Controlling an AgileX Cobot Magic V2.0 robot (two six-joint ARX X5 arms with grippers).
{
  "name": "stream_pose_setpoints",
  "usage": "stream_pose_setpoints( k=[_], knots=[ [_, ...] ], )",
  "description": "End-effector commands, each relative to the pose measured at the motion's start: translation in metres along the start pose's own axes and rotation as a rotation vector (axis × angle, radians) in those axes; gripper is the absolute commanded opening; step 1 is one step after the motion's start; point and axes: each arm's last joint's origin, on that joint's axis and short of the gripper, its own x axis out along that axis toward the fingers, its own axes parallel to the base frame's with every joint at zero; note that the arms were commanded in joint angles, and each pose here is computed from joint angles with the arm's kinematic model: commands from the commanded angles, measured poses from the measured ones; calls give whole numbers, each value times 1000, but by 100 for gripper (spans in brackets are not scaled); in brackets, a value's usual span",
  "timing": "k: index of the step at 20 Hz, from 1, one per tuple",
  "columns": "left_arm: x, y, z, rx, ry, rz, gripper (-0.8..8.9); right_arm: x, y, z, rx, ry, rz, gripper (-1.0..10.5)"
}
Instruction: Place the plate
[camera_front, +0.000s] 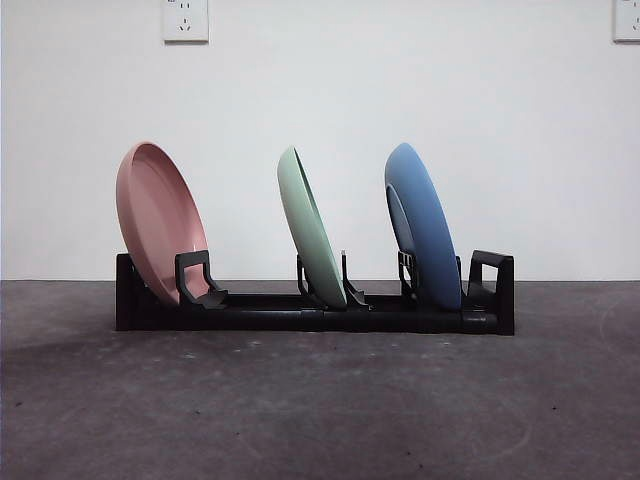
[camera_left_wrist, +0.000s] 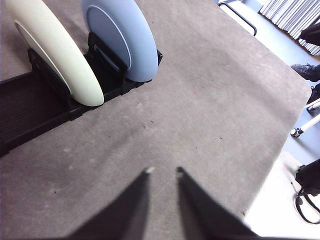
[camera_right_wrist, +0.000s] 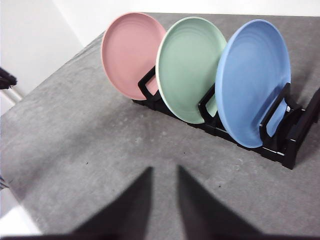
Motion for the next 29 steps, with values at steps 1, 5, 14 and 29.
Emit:
stream_pose_setpoints(
  k=[1,5,14,29],
  knots=[
    [-2,-2,6,9,-15,-4,329,0,2,4,-26,-9,11,323],
    [-2,-2,6,-19,-14,-4,545,0,3,4,-27,-8,15,498],
    [-5,-5,0,-60,20,-5,562,8,0,7,71,6,39,496],
    [-42,-30,-17,-49,9,-3,560,171,-61,86,181,269,69,496]
  ],
)
